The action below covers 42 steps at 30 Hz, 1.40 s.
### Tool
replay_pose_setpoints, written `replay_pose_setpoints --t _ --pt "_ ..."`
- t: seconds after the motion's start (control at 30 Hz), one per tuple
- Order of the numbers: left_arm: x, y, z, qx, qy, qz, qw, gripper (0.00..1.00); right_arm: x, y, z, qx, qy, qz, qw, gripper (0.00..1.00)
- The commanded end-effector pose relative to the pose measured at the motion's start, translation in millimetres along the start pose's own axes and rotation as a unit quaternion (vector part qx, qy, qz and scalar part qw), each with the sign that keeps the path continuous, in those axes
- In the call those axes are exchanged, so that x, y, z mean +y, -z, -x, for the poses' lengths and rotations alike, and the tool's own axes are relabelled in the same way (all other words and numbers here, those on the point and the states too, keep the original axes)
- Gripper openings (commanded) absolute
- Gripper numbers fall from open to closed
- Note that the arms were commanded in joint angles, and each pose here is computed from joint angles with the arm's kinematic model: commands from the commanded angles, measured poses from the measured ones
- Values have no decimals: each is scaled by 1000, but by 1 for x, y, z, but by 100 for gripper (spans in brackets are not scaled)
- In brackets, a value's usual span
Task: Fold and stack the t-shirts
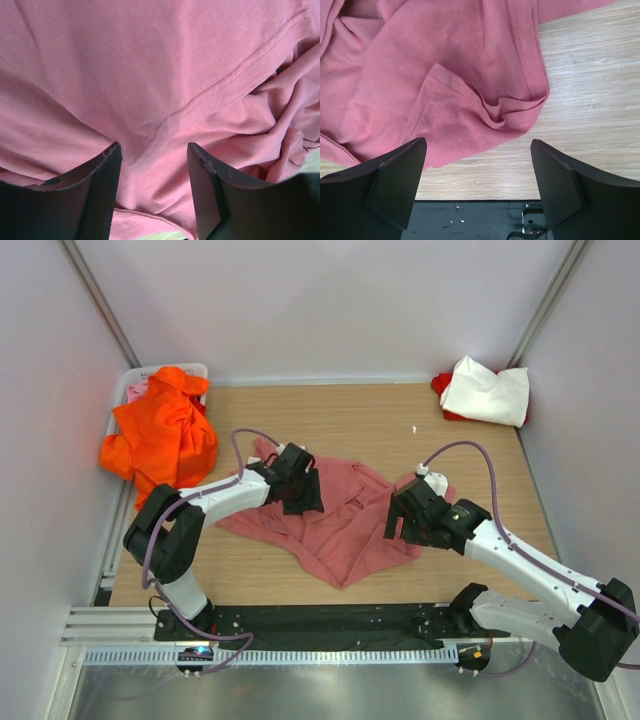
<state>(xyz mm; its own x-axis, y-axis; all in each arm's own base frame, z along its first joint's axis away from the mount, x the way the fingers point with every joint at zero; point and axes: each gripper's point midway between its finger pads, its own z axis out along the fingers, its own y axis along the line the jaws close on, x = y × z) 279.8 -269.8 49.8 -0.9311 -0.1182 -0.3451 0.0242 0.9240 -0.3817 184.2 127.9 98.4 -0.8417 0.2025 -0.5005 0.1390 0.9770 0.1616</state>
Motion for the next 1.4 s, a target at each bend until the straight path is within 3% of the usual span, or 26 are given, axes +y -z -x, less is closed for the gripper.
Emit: replay_pose_setpoints --t 0.0,0.03,0.13,0.17,0.23,0.27,0.47,0.53,0.8,1.0,1.37 --pt "-11 12 13 -23 -9 -10 1000 55 4 0 7 -17 3 5 1000 91" --pt "-11 11 13 -23 -10 -10 1000 53 4 0 8 -18 2 5 1000 91" --pt "-12 11 14 -24 -11 -11 1000 36 4 -1 8 -17 3 6 1000 91" --pt "-13 11 14 -23 -12 -14 1000 23 4 -1 7 -16 5 4 1000 91" --pt "-14 10 14 -22 -15 -16 1000 13 5 -2 6 -15 5 5 1000 91" --pt "-16 10 14 -20 -16 -20 999 1 4 -2 6 -15 5 4 1000 91" --pt "-26 23 21 -31 -31 -39 998 0 3 -3 13 -30 1 -5 1000 91" --pt "-32 41 42 -65 -39 -31 997 0 4 -3 19 -36 2 -11 999 96" --pt "-55 167 143 -215 -45 -34 975 0 16 -6 91 -72 -1 -32 997 96" --pt "-49 163 149 -201 -37 -36 978 0 -1 -53 135 -51 -39 -49 997 95" --pt "-31 159 154 -198 -25 -41 979 0 -57 -122 158 9 -100 -62 993 93"
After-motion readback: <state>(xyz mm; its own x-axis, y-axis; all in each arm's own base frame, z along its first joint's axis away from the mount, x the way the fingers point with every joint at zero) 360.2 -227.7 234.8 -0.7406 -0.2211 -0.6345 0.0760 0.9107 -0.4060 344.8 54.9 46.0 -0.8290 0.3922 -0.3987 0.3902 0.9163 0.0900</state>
